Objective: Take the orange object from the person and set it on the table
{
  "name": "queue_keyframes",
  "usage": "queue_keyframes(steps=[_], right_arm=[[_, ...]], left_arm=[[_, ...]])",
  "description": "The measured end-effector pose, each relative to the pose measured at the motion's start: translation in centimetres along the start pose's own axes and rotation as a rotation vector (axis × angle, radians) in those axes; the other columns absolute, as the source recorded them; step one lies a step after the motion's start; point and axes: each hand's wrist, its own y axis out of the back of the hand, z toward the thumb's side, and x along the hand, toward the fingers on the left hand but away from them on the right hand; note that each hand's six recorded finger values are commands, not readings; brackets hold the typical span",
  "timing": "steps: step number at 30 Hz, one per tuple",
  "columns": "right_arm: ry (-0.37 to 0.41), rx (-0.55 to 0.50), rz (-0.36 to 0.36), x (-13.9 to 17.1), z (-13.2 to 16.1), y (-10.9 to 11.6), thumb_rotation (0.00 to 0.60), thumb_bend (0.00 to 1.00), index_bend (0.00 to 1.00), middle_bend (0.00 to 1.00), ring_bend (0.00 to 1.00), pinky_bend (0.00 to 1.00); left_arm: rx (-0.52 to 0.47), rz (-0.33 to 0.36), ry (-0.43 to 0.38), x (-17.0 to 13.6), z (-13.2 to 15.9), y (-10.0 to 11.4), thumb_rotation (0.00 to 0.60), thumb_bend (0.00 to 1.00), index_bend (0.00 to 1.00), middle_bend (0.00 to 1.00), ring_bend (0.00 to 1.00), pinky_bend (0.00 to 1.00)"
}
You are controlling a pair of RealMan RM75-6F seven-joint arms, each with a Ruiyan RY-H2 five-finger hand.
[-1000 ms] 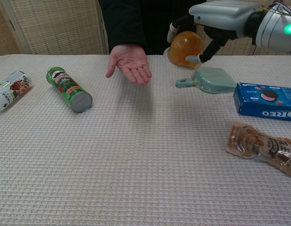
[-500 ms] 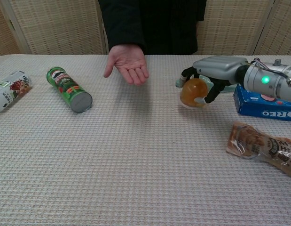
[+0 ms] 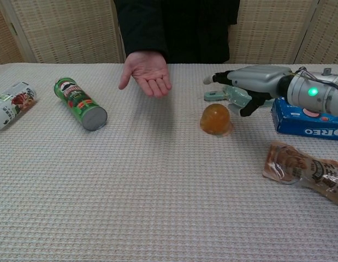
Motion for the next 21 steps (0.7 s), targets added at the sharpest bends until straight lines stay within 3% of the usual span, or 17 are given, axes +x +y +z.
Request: queue_keyframes(steps=[5, 7, 9, 11, 21], right_arm=[[-0.032, 0.001, -0.085, 3.8, -1.7, 3.0, 0.600, 0.52, 0.00, 0.01, 0.00, 0.13], [-0.061, 0.005, -0.124, 5.9, -2.6, 4.0, 0.600, 0.40, 0.00, 0.04, 0.00, 0.13], [-0.109, 0.008, -0.166, 8.6, -3.9, 4.9, 0.600, 0.21, 0.00, 0.06, 0.01, 0.13], [-0.165, 0.012, -0.206, 11.4, -5.2, 5.4, 0.600, 0.15, 0.00, 0.07, 0.02, 0.13], [-0.477, -0.003, -0.335, 25.5, -10.8, 3.9, 0.600, 0.17, 0.00, 0.10, 0.03, 0.13]], left_arm=[[-0.003, 0.011, -0.018, 0.6, 0.6, 0.3, 0.600, 0.22, 0.14, 0.06, 0.10, 0.22], [-0.003, 0.010, -0.025, 0.8, 1.0, 0.3, 0.600, 0.22, 0.14, 0.06, 0.10, 0.22], [-0.001, 0.006, -0.032, 0.9, 1.3, 0.2, 0.600, 0.22, 0.14, 0.06, 0.10, 0.22], [0.001, 0.004, -0.037, 1.1, 1.7, 0.2, 0.600, 0.22, 0.14, 0.06, 0.10, 0.22], [-0.011, 0.030, -0.049, 1.7, 3.5, 0.4, 0.600, 0.22, 0.14, 0.06, 0.10, 0.22]])
